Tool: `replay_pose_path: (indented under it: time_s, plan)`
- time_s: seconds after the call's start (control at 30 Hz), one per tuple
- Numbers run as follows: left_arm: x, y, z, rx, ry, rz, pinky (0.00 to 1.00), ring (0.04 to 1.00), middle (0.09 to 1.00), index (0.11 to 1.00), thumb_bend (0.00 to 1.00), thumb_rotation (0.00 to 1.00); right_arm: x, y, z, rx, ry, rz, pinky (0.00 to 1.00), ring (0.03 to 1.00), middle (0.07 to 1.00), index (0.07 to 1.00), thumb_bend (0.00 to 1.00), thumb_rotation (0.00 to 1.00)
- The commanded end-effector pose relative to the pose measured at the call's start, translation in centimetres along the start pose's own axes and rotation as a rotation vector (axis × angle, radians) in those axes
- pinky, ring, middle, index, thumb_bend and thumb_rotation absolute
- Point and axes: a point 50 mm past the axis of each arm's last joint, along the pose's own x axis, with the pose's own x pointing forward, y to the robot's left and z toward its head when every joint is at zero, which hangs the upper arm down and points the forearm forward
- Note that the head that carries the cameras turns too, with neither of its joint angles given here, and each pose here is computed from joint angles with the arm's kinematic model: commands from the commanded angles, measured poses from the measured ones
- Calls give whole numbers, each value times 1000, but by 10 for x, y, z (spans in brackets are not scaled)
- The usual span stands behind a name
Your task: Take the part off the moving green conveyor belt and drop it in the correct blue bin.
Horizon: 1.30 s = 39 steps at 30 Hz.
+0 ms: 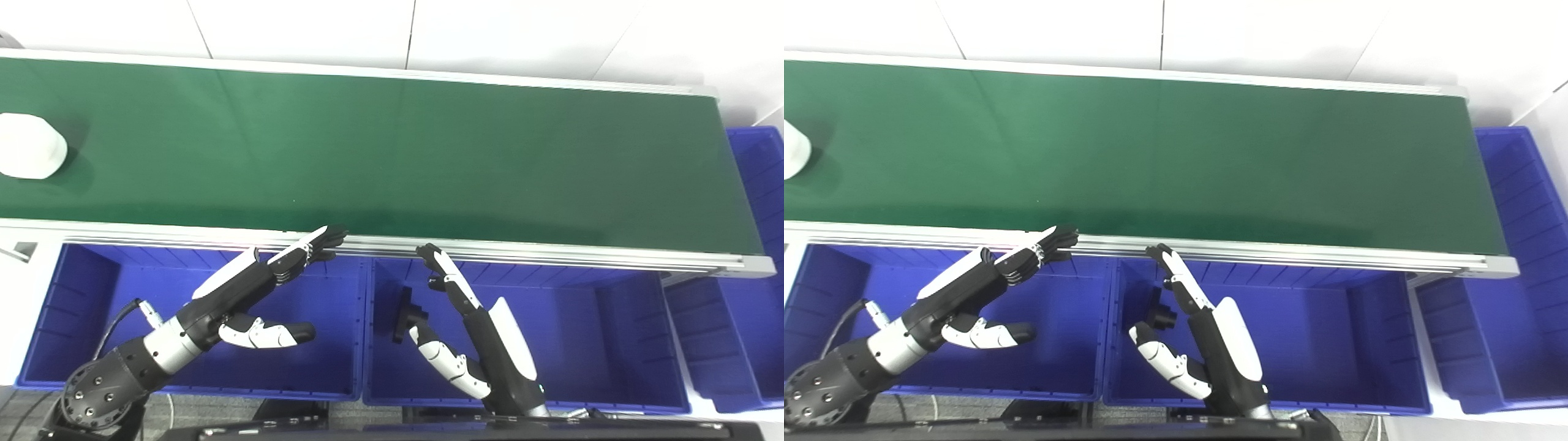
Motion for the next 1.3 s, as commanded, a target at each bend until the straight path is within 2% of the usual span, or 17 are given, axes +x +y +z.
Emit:
replay_pose_path:
  time_s: [0.0, 0.23, 0.4, 1.27]
  plan:
    - [2, 3, 5, 20, -39, 7, 943, 988, 1000, 999, 411, 533, 0, -3, 10, 12, -66, -21, 847, 933, 974, 946, 359, 852]
    - [2, 1, 5, 18, -39, 9, 947, 988, 1000, 1000, 405, 529, 0, -3, 10, 9, -63, -21, 845, 933, 975, 946, 354, 854]
    - [1, 1, 5, 25, -40, 10, 949, 989, 1000, 1000, 412, 585, 0, -3, 11, 9, -67, -21, 844, 933, 974, 947, 353, 862]
    - [-2, -3, 7, 27, -34, 19, 964, 995, 1000, 1000, 386, 588, -3, -2, 10, 10, -65, -21, 849, 938, 976, 948, 345, 874]
